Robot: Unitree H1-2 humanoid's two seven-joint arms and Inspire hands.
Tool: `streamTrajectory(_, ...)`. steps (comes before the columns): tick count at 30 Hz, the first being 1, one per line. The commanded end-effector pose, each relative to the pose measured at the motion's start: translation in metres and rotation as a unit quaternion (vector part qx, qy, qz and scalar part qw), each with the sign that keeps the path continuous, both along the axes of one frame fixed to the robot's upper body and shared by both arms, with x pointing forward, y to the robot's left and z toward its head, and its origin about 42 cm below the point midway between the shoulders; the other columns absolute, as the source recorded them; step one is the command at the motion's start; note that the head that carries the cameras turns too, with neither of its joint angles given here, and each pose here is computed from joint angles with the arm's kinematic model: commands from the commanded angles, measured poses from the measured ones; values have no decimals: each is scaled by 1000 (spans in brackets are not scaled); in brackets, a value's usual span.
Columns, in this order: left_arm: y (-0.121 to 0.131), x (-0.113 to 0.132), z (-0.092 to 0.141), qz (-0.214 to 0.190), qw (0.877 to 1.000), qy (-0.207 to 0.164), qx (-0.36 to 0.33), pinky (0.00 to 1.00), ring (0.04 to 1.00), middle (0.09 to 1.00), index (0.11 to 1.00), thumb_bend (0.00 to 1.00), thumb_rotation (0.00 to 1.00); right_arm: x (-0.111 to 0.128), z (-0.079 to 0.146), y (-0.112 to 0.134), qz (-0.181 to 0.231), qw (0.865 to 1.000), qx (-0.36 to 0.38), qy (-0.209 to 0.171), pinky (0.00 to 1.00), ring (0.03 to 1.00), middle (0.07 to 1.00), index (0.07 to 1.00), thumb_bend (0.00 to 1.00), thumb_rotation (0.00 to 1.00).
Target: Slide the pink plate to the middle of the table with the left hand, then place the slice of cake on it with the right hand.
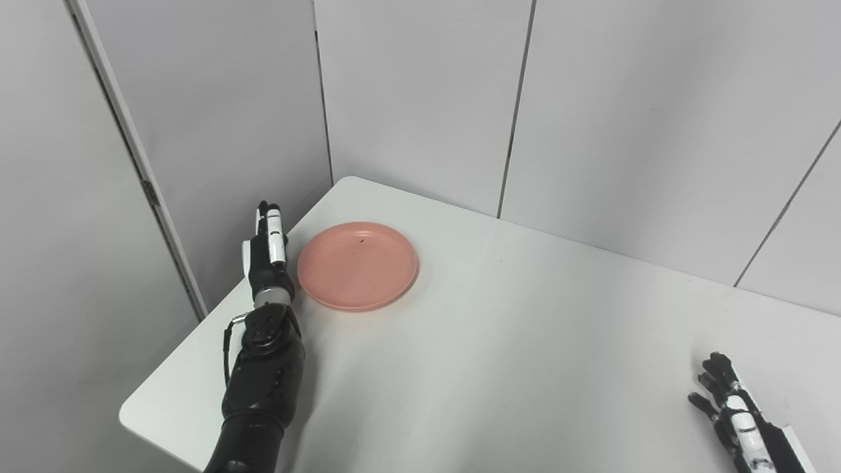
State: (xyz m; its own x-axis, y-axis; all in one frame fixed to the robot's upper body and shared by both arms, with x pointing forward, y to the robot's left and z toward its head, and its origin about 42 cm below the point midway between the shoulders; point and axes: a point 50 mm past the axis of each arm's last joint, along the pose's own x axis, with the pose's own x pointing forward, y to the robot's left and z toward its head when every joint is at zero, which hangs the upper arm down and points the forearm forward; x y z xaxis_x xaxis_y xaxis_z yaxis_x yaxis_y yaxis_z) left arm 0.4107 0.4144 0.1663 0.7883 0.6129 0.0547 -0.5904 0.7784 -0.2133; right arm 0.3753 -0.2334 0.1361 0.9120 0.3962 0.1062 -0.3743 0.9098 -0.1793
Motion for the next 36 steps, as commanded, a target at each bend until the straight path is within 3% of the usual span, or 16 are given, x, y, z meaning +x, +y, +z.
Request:
streamTrajectory(1,-8,15,13,-29,999,-13,5,998,1000,1000,1000,330,1000,-4,-13,-10,-17,999,-19,39,1000,976,975,975,101,1000)
streamTrajectory(16,-79,42,-7,-129,991,28,-19,971,973,987,981,340,1000,-7,-12,-7,-13,999,-22,40,1000,979,979,981,105,1000)
streamTrajectory(26,-133,44,-3,-232,971,30,-47,976,983,1000,999,356,1000,-8,-13,-5,-13,999,-26,33,1000,961,964,967,85,1000)
streamTrajectory(36,-156,42,-12,-278,958,54,-35,976,981,993,986,375,1000,-9,-15,-2,-8,999,-36,25,1000,952,958,962,84,1000)
